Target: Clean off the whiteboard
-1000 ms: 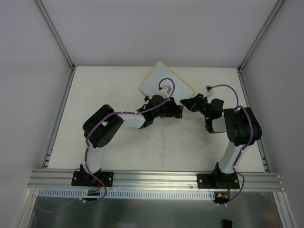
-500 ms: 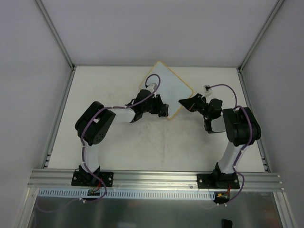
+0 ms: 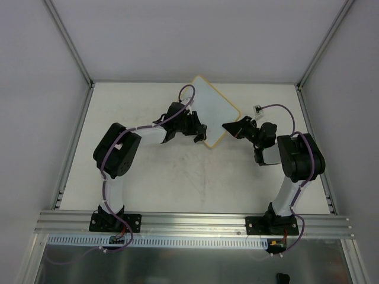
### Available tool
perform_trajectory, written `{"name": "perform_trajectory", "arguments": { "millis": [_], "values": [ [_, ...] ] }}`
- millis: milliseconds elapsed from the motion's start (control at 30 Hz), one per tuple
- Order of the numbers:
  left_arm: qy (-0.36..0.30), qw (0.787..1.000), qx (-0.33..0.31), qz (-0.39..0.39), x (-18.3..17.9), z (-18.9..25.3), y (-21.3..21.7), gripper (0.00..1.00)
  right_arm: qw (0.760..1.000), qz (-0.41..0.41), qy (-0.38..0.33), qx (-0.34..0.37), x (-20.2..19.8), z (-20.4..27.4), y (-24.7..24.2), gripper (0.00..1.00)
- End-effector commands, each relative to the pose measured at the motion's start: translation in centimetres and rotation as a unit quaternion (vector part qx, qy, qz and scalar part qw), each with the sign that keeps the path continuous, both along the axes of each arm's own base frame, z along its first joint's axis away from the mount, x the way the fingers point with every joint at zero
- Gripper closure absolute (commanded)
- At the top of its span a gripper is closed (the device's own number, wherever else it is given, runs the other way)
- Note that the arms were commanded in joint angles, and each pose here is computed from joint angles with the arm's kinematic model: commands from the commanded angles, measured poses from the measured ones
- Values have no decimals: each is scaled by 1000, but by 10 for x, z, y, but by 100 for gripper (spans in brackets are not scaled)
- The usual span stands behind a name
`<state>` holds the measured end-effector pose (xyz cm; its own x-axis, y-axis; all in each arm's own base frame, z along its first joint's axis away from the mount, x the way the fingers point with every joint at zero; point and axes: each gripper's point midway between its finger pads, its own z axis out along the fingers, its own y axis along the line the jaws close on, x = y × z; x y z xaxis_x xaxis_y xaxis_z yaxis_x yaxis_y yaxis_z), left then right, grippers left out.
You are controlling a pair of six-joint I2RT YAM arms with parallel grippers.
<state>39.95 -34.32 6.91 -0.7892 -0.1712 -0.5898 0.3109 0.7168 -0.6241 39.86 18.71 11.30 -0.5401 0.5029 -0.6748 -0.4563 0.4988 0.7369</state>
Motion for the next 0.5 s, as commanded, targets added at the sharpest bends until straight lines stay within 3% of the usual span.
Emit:
{"name": "perform_trajectory", "arguments": {
  "millis": [0,167,467],
  "values": [
    [-41,998,-41,21,35,38,0,100,992,42,-120,8,-6,45,14,100],
    [-71,995,-66,-3,28,62,-30,100,992,42,-121,8,-6,46,14,100],
    [-144,989,-24,-7,30,57,-51,100,992,42,-120,8,-5,45,14,100]
  ]
}}
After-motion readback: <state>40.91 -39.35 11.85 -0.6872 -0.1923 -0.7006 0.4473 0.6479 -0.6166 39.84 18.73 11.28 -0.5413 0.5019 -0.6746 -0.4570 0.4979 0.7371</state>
